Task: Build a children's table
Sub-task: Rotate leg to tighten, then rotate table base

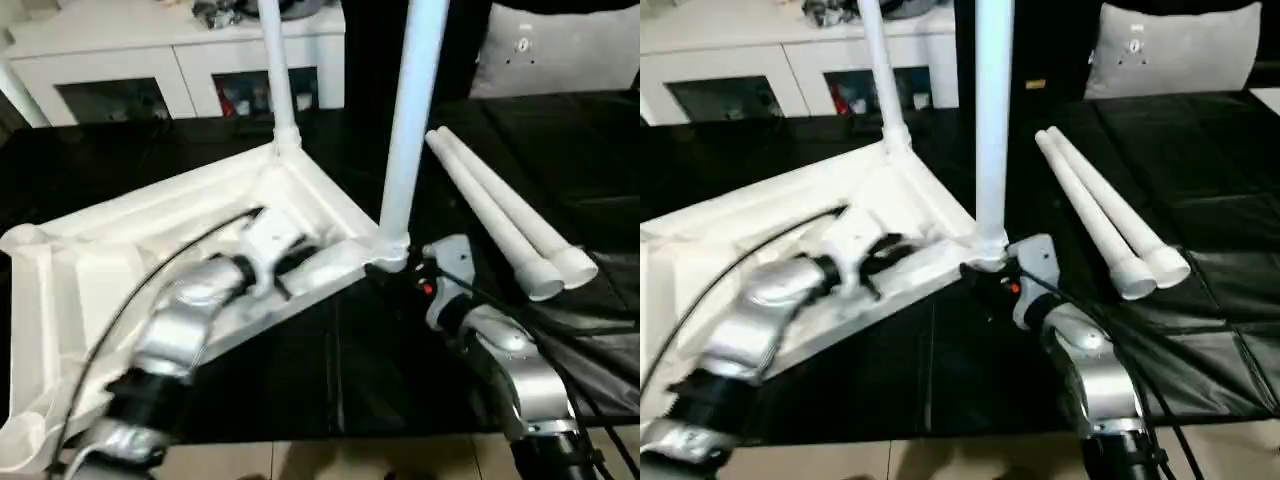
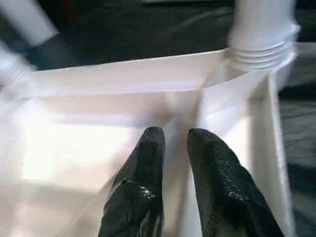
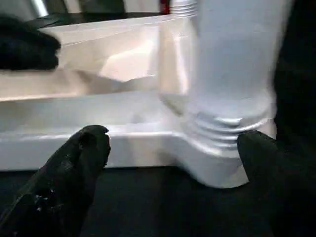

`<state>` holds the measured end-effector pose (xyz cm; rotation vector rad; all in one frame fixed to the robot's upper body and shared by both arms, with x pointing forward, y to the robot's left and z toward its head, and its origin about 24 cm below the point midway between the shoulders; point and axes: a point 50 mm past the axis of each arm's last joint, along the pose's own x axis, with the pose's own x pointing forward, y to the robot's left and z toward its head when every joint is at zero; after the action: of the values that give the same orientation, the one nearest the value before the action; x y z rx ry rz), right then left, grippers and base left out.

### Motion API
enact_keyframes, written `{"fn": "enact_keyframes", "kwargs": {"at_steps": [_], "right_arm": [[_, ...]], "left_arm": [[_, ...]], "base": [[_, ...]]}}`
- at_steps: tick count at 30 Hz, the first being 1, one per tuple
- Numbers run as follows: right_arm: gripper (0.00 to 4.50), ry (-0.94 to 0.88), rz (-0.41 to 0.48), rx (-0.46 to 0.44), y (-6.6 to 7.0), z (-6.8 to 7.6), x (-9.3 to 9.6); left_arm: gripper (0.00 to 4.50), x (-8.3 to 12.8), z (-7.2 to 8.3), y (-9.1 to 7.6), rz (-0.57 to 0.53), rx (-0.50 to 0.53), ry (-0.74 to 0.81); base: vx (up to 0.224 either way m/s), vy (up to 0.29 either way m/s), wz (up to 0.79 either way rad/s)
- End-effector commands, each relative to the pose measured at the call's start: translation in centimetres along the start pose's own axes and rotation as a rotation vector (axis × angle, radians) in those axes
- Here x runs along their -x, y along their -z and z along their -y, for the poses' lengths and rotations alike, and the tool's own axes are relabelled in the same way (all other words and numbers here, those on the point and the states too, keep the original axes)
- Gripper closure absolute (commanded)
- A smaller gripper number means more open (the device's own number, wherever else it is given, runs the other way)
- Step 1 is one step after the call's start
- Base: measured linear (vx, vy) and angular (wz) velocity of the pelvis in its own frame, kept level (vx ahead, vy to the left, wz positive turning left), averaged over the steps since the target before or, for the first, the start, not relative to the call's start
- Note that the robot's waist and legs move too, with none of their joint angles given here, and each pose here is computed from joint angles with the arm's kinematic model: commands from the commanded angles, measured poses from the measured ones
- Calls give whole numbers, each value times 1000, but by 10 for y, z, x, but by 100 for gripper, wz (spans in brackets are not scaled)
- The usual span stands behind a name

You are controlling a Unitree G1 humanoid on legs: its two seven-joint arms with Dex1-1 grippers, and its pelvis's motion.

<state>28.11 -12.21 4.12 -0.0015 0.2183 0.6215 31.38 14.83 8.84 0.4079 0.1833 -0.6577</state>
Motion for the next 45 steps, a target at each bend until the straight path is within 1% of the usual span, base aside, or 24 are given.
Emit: {"fn": "enact_keyframes", "kwargs": {"at_steps": [1, 2, 3, 4, 5, 7, 8, 10, 14, 18, 21, 23, 26, 30, 31, 33, 34, 40, 42, 43, 44, 45], "right_arm": [[0, -61, -8, 5, -1, -10, -9], [0, -73, -20, 13, 0, -11, -12], [0, -76, -23, 14, 1, -12, -12], [0, -85, -32, 17, 1, -13, -14], [0, -85, -32, 17, 1, -13, -14], [0, -125, -51, 30, 2, -19, -21], [0, -135, -56, 30, 2, -21, -23], [0, -146, -63, 33, 1, -23, -26], [0, -159, -66, 46, 0, -25, -30], [0, -165, -82, 61, -1, -23, -26], [0, -164, -100, 72, 0, -18, -18], [0, -162, -114, 76, 1, -16, -15], [0, -169, -137, 95, 2, -15, -11], [0, -173, -156, 91, 4, -15, -12], [0, -173, -158, 90, 4, -16, -12], [0, -164, -168, 87, 5, -15, -14], [0, -154, -177, 86, 7, -14, -17], [0, -103, -201, 83, 9, -7, -26], [0, -100, -202, 81, 9, -7, -27], [0, -77, -201, 86, 9, -4, -32], [0, -73, -201, 86, 9, -3, -33], [0, -57, -198, 87, 8, -1, -37]], "left_arm": [[386, 14, -16, 2, -43, 0, -87], [389, 24, -24, 7, -92, -13, -116], [398, 26, -25, 8, -103, -17, -122], [425, 30, -30, 10, -133, -27, -146], [431, 30, -30, 10, -133, -27, -146], [436, 46, -43, 21, -234, -52, -212], [444, 49, -43, 23, -260, -50, -202], [444, 54, -41, 25, -292, -43, -173], [444, 58, -34, 23, -297, -14, -119], [444, 62, -33, 23, -310, -10, -69], [444, 64, -33, 25, -340, -18, -37], [444, 67, -34, 27, -370, -29, -29], [444, 71, -41, 35, -440, -70, -39], [444, 76, -46, 47, -533, -111, -1], [444, 77, -46, 48, -537, -114, 1], [444, 81, -50, 52, -580, -143, 18], [444, 87, -54, 55, -628, -169, 33], [444, 98, -62, 59, -685, -196, 66], [444, 98, -63, 59, -687, -196, 70], [444, 98, -56, 58, -680, -184, 140], [444, 98, -55, 58, -678, -183, 152], [444, 96, -50, 58, -663, -173, 208]], "base": [[0, 0, 0], [0, 0, 0], [0, 0, 0], [0, 0, 0], [0, 0, 0], [0, 0, 0], [0, 0, 0], [0, 0, 0], [0, 0, 0], [0, 0, 0], [0, 0, 0], [0, 0, 0], [0, 0, 0], [0, 0, 0], [0, 0, 0], [0, 0, 0], [0, 0, 0], [0, 0, 0], [0, 0, 0], [0, 0, 0], [0, 0, 0], [0, 0, 0]]}}
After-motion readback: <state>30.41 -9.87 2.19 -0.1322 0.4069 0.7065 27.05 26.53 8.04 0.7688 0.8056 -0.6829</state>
